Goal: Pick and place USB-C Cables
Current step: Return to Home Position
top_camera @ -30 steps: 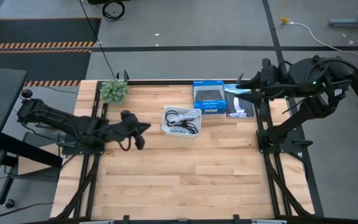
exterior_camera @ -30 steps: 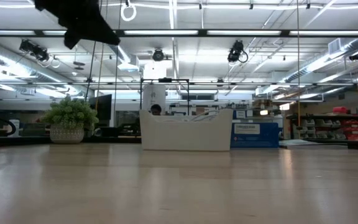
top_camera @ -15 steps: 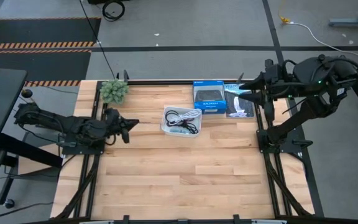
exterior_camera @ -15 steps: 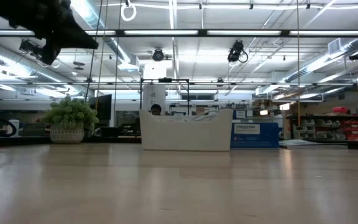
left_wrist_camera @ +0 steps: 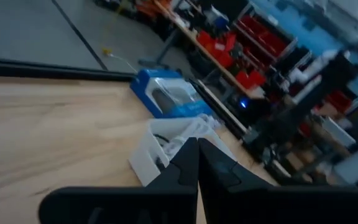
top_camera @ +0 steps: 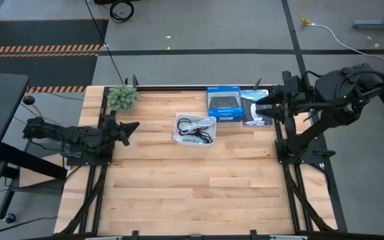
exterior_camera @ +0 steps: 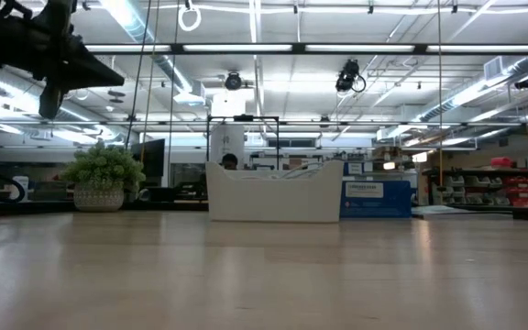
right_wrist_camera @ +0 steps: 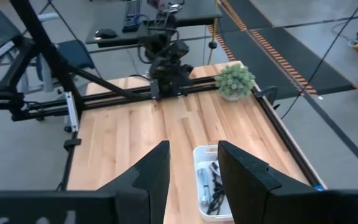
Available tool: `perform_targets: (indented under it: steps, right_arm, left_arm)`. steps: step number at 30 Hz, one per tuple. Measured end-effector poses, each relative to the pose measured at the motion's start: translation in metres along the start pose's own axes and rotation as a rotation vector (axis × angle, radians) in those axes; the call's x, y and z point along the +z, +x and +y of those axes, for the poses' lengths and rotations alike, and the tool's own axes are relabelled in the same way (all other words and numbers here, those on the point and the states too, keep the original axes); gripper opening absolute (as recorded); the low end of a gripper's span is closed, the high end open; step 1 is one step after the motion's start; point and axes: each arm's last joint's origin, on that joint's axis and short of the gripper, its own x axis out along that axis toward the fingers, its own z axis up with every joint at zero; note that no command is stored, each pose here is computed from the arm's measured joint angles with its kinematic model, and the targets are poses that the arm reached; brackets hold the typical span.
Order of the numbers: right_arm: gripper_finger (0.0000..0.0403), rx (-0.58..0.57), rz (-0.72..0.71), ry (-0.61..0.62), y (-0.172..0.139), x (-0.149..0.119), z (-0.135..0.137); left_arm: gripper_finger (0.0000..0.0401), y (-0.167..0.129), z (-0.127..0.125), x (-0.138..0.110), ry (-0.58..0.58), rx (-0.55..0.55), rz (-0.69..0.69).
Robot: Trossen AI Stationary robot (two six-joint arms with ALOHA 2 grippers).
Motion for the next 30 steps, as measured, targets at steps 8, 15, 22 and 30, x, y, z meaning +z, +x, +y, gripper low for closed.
perform_targets:
  steps: [8, 15, 22, 30]
  right_arm:
    - [0.0142, 0.007, 0.021, -0.03, 0.012, 0.0, 0.014]
    - [0.0142, 0.036, -0.012, -0.039, 0.016, 0.004, 0.021]
    - [0.0142, 0.08, -0.039, 0.004, 0.008, 0.004, 0.024]
    - [0.0142, 0.144, -0.142, 0.071, -0.009, 0.011, 0.021]
  left_arm:
    - [0.0002, -0.008, 0.021, -0.005, -0.059, 0.054, -0.022]
    - [0.0001, -0.013, 0.029, -0.004, -0.059, 0.068, -0.021]
    - [0.0001, -0.015, 0.035, -0.007, -0.035, 0.103, 0.003]
    - [0.0001, -0.015, 0.036, -0.011, -0.013, 0.075, 0.083]
